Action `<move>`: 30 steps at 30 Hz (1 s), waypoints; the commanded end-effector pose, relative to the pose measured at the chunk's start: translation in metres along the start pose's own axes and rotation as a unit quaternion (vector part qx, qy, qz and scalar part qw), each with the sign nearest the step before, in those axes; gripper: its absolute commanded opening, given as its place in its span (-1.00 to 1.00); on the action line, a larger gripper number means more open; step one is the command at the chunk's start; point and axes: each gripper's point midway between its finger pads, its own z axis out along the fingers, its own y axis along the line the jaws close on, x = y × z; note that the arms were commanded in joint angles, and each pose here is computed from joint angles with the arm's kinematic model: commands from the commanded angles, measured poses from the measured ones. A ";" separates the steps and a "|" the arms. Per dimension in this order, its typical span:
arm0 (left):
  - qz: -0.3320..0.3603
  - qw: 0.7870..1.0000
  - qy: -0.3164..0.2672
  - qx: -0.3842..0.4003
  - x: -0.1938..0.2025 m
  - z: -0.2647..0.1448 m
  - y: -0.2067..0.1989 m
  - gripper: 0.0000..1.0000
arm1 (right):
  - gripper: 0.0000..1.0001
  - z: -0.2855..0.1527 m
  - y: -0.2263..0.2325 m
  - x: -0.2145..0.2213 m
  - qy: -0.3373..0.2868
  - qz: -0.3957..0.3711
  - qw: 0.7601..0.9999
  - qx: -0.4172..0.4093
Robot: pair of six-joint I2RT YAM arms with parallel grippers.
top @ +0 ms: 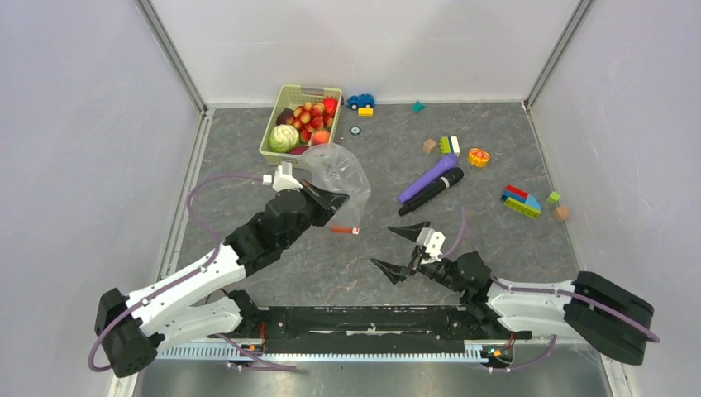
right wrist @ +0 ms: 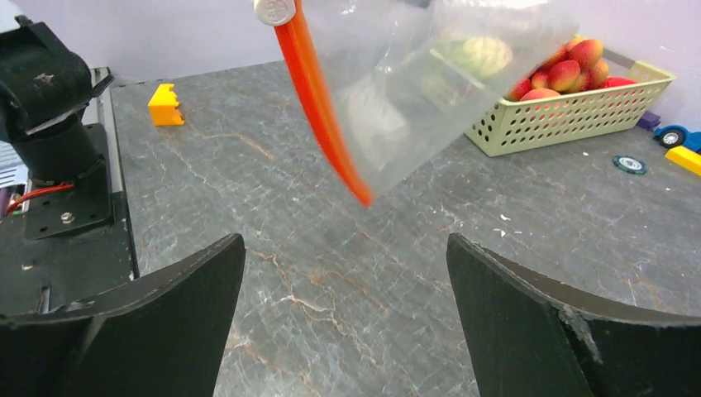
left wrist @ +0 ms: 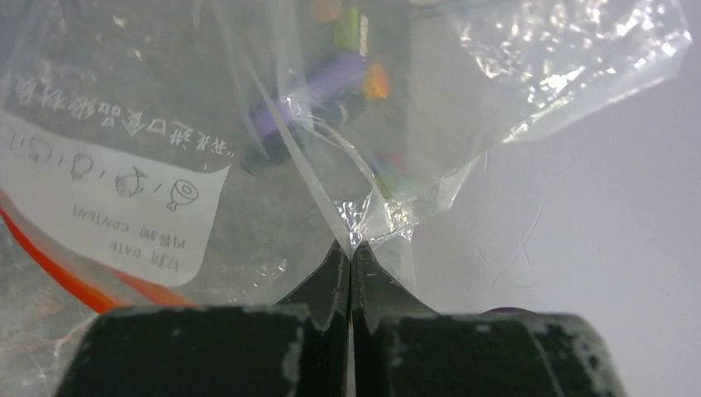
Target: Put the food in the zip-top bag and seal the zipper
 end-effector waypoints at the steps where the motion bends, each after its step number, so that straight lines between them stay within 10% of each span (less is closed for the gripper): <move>1: -0.055 0.998 -0.034 0.010 -0.002 -0.001 -0.033 -0.96 | 0.96 0.013 -0.012 -0.051 -0.102 -0.017 0.993 0.048; 30: -0.075 0.997 -0.004 0.016 0.050 -0.013 -0.043 -0.96 | 0.83 0.030 -0.048 -0.080 -0.194 0.032 0.965 0.173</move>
